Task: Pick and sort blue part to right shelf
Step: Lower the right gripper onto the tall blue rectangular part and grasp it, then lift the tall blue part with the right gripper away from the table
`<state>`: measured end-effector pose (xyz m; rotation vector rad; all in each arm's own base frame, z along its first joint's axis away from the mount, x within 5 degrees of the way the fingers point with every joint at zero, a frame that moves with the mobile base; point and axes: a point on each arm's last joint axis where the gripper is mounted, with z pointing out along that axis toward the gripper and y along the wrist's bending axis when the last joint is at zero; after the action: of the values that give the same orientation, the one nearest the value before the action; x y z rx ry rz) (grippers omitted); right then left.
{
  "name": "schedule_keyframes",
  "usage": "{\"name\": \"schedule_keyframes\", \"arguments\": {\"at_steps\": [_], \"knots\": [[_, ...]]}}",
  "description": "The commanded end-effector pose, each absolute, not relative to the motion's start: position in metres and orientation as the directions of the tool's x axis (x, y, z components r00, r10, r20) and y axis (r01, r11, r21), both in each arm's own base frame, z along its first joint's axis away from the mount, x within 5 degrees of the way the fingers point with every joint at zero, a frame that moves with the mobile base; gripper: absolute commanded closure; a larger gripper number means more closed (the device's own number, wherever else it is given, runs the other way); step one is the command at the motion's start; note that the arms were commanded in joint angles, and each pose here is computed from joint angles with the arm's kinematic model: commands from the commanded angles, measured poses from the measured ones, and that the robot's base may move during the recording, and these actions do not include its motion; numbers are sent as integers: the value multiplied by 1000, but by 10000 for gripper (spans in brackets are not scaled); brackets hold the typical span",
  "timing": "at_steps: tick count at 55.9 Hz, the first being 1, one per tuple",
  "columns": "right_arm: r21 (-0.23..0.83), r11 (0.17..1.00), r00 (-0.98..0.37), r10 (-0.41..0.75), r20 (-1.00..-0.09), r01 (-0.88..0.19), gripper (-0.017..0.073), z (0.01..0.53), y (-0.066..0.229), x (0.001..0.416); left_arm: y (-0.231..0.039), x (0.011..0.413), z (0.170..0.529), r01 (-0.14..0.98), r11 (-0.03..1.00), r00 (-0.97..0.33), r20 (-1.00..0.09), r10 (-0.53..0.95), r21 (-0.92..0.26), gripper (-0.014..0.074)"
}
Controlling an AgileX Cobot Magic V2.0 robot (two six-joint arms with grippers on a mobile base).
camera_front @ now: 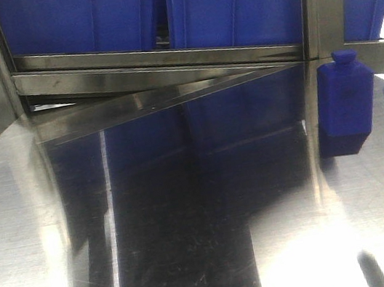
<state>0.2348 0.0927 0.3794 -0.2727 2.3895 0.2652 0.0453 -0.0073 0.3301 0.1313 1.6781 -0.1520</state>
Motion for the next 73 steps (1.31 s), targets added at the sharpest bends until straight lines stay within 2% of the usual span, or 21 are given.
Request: {"name": "schedule_keyframes", "arguments": {"at_steps": [1, 8, 16, 23, 35, 41, 47, 67, 71, 73], "knots": [[122, 965, -733, -90, -674, -231, -8, 392, 98, 256, -6, 40, 341, 179, 984, -21, -1000, -4, -8, 291], [109, 981, -788, -60, -612, -159, -8, 380, 106, 286, -5, 34, 331, 179, 984, -22, -1000, -4, -8, 291], [26, 997, -843, -49, -536, -74, -8, 352, 109, 317, -4, 31, 325, 179, 984, -15, -1000, -5, -8, 291], [-7, 999, -879, -49, -474, -52, -8, 328, 112, 331, -4, 31, 325, 179, 984, -12, -1000, -6, -8, 291], [0, 1000, -914, 25, -405, 27, -8, 296, 103, 353, -4, 31, 325, 179, 984, -10, -1000, -6, -8, 291], [49, 997, -922, 75, -380, 61, -8, 285, 99, 361, -4, 31, 325, 179, 984, -10, -1000, -6, -8, 291], [75, 997, -928, 55, -369, 29, -8, 277, 103, 366, -4, 31, 326, 179, 984, -6, -1000, -7, -8, 291], [31, 999, -952, -28, -305, -39, -1, 253, 106, 373, -4, 31, 326, 179, 984, -6, -1000, -7, -8, 291], [29, 999, -953, -32, -300, -42, 34, 252, 106, 373, -4, 31, 326, 179, 984, -6, -1000, -7, -8, 291], [28, 999, -954, -32, -298, -43, 82, 251, 106, 373, -4, 31, 325, 179, 984, -8, -1000, -7, -8, 291]]}}
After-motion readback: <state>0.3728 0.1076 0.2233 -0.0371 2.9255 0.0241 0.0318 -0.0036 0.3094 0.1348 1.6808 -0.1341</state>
